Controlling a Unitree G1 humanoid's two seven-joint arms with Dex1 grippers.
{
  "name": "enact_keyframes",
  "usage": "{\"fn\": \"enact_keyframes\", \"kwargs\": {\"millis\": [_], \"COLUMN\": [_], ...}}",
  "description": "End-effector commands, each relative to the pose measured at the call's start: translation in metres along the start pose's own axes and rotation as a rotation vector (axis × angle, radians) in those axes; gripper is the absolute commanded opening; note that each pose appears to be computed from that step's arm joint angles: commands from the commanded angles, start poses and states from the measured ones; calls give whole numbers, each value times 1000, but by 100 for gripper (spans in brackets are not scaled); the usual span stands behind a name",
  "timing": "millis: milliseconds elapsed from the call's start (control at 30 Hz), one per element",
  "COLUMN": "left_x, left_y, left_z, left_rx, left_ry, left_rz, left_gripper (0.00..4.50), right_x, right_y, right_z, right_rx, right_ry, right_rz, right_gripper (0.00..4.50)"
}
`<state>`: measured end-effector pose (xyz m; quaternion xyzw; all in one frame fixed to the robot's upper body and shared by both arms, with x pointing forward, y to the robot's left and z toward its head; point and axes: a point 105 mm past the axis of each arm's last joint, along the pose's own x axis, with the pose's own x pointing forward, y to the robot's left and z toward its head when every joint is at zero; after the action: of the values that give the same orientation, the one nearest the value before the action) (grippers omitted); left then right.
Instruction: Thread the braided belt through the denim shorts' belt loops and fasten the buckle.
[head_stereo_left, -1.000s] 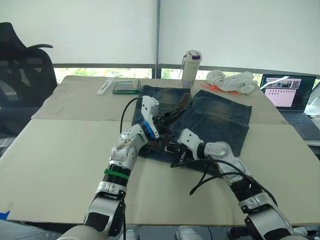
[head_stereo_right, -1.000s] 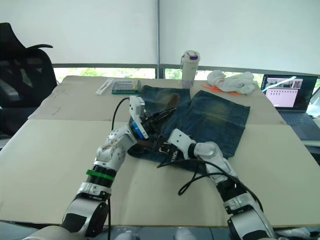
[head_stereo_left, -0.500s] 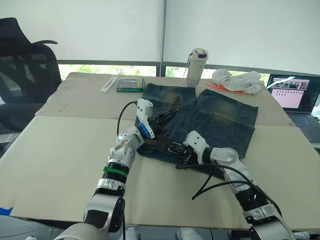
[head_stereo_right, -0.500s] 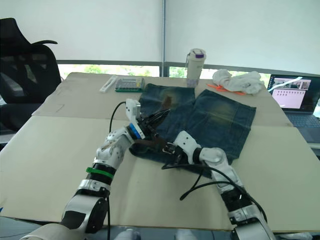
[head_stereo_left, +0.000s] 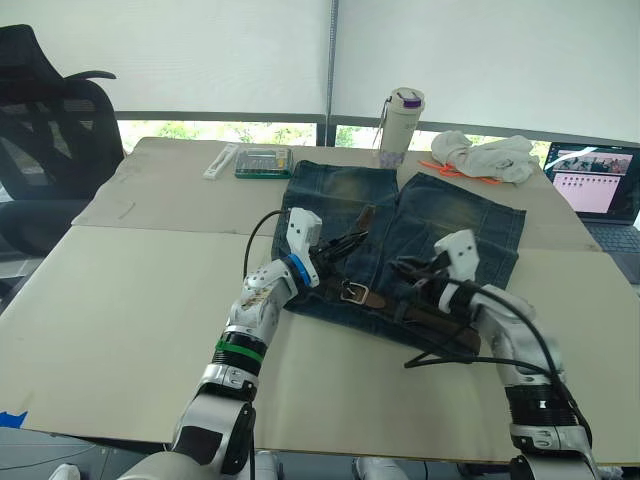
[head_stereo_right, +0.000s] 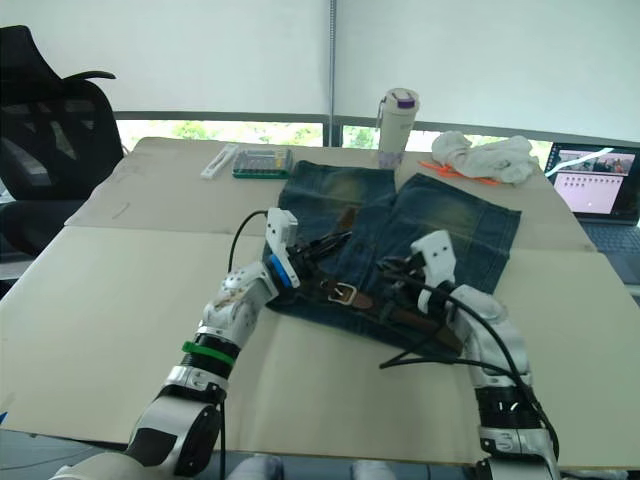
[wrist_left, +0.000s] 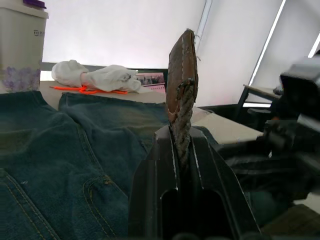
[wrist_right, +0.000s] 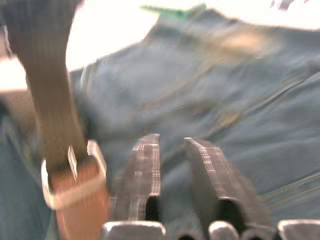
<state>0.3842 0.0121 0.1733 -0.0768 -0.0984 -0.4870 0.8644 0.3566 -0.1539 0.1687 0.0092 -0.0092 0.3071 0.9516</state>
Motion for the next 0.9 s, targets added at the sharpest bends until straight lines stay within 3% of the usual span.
{"fn": "enact_keyframes", "kwargs": {"millis": [33,167,233,633,900], "left_x": [7,12,15,17,15], "left_y": [-7,-10,-11,-16,-17], "left_z": [9,6,5,0,-1], "left_rx": [103,168,207,351,342], "left_ry": [-19,2,7,29,16], "left_rz": [-8,10,20,45,50], "left_gripper": [0,0,0,0,0], "right_x": [0,4,8,32,36], "right_y": [18,29,34,34,32], "right_z": [41,58,59,51,48], "right_rx": [87,208,270,507,575], "right_ry": [-144,-204,-204,-156,-143], "right_rz": [35,32,33,-61,-101], "right_gripper": [260,408,440,440,184]}}
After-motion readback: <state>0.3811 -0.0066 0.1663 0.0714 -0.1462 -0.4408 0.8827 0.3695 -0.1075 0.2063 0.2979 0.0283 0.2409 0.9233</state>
